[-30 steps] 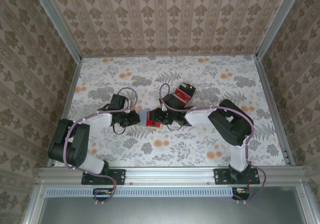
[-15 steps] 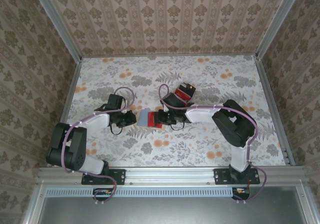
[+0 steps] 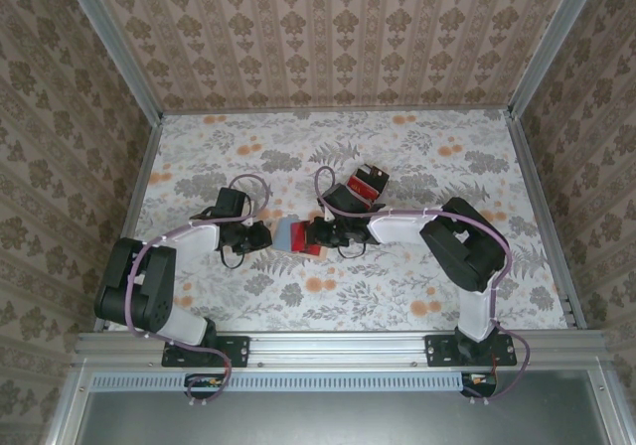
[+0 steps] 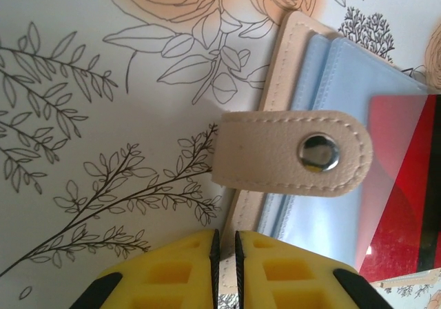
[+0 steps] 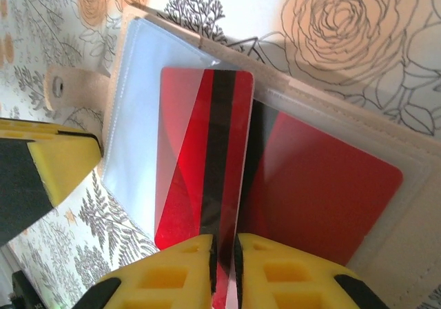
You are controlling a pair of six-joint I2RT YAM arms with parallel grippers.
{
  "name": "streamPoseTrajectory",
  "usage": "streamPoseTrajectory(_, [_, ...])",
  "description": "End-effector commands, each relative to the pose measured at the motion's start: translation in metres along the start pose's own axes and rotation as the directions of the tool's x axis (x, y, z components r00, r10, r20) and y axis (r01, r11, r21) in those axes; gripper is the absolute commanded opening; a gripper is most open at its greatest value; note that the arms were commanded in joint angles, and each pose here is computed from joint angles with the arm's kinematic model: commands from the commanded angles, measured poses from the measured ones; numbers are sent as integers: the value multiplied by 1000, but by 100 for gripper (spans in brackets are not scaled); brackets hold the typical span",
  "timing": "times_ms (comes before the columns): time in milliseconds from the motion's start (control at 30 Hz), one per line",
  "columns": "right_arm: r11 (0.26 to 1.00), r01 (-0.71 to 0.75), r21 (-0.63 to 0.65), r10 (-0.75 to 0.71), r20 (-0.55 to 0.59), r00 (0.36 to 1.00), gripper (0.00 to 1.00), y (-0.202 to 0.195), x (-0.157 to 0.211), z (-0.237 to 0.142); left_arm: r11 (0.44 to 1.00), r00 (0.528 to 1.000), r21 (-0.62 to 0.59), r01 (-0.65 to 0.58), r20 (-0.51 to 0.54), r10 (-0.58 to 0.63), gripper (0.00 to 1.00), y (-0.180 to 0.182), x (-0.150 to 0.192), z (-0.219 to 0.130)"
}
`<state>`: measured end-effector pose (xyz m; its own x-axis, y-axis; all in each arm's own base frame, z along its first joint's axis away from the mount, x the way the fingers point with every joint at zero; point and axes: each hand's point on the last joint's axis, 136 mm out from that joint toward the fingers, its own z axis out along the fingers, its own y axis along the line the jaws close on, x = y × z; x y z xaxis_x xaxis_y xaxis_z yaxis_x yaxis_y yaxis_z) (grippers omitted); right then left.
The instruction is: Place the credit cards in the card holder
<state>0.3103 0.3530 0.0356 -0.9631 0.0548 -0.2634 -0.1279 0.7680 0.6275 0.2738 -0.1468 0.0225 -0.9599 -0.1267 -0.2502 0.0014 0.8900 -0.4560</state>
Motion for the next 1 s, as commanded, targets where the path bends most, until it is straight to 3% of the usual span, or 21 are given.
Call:
streamPoseTrajectory(0, [999,-24,-34,25,27,999,17,6,-3,7,1000,1000,16,-14,-8,14,17,-3,2,2])
streamPoseTrajectory(333, [997,-51,-56,54,67,996,13,7,3,10,1000,1000,17,-7,-11,7,17,-3,6,3])
streamPoseTrajectory(667, [984,-65,-167,74,46,996,21,26,1,15,1000,1000,23,-16,-25,16,17,-6,8,9])
streamPoseTrajectory(867, [984,-94,-149,103,57,993,6,18,-1,13,1000,1000,14,-19,-18,19,16,-4,10,6])
streamPoseTrajectory(967, [984,-124,-129,135,84,987,5,7,-3,7,1000,1000,6,-15,-24,15,16,-2,12,6])
